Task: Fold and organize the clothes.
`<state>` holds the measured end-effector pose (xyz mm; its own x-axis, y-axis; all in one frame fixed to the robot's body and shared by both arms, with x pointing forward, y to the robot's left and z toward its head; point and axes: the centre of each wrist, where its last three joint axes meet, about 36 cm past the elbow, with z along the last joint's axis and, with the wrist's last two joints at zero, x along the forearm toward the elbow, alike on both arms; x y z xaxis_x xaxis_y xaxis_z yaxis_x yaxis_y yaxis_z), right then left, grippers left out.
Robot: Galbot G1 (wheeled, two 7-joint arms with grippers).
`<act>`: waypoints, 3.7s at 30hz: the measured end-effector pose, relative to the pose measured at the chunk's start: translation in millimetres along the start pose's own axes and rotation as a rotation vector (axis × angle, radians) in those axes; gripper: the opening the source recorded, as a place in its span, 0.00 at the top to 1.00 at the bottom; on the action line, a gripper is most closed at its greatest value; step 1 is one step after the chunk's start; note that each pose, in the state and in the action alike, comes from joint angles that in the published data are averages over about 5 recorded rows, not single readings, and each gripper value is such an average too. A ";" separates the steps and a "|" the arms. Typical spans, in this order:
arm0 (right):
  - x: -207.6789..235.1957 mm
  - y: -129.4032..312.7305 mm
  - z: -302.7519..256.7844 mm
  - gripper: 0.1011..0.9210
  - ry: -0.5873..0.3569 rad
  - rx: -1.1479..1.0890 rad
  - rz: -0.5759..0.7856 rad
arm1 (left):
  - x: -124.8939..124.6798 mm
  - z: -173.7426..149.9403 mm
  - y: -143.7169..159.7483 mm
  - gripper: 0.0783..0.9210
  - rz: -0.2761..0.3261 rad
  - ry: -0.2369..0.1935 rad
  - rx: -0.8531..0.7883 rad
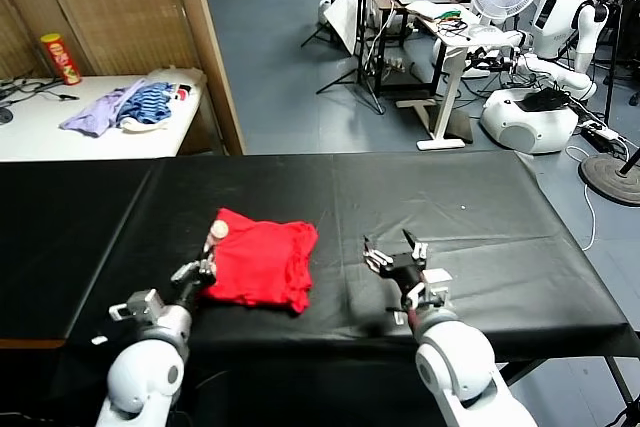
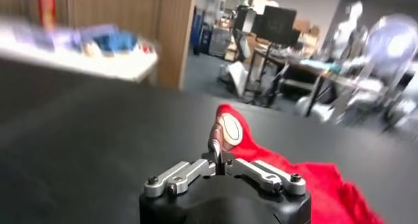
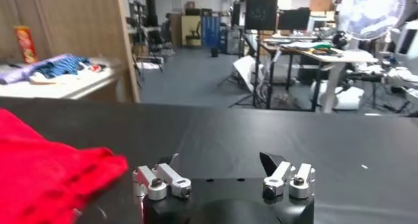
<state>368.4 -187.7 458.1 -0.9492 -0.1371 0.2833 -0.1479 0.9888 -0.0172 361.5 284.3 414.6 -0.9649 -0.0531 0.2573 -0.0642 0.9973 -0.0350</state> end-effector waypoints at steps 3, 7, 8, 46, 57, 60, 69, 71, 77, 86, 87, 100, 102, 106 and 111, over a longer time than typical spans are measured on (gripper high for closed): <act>2.3 -2.4 1.3 0.15 0.004 0.003 0.007 | 3.9 -7.0 14.0 0.92 -0.056 -0.027 -0.196; 3.9 -2.0 2.8 0.15 0.003 -0.002 0.006 | 10.7 -21.7 39.0 0.92 -0.138 -0.064 -0.435; 3.9 -1.4 2.9 0.15 0.002 -0.004 0.005 | 12.8 -26.6 45.8 0.92 -0.160 -0.074 -0.490; -5.0 7.3 22.2 0.15 0.120 -0.058 -0.314 | 28.1 20.2 -144.3 0.35 0.389 -0.145 0.231; -59.4 52.8 28.0 0.26 0.223 -0.251 -0.438 | 49.3 -4.1 -117.0 0.15 0.323 -0.271 0.180; -70.4 58.4 32.7 0.36 0.237 -0.260 -0.442 | 53.0 -2.6 -111.8 0.15 0.293 -0.269 0.149; -88.9 53.1 40.7 0.91 0.223 -0.222 -0.414 | 64.0 1.0 -103.4 0.15 0.260 -0.278 0.132; -89.8 45.5 40.8 0.96 0.190 -0.174 -0.405 | 64.5 3.2 -101.1 0.15 0.253 -0.283 0.127; -82.3 13.4 39.4 0.91 0.123 -0.019 -0.396 | 62.7 14.4 -96.6 0.15 0.234 -0.285 0.109; -38.6 -9.6 32.5 0.32 -0.020 0.096 -0.317 | 59.2 30.0 -78.6 0.15 0.197 -0.252 0.075; -33.0 -10.6 32.7 0.26 -0.042 0.105 -0.303 | 59.4 31.0 -76.5 0.15 0.194 -0.253 0.075; 62.7 -11.2 64.3 0.15 -0.213 0.129 -0.096 | 99.8 30.9 -42.1 0.15 0.115 -0.111 0.059; 78.3 -10.5 71.1 0.15 -0.202 0.124 -0.070 | 110.2 30.0 -34.9 0.15 0.101 -0.078 0.047; 104.7 -9.1 77.4 0.15 -0.161 0.104 -0.015 | 129.7 25.1 -23.5 0.15 0.070 -0.003 0.031; 134.8 -5.7 74.1 0.15 -0.077 0.063 0.041 | 149.6 18.5 -15.7 0.15 0.038 0.088 0.008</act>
<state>220.7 -216.2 425.3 -0.9730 -0.1034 0.2063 -0.1238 0.9884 -0.0884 213.5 259.8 435.8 -0.9405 -0.0104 0.3395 -0.0307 0.9980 -0.0544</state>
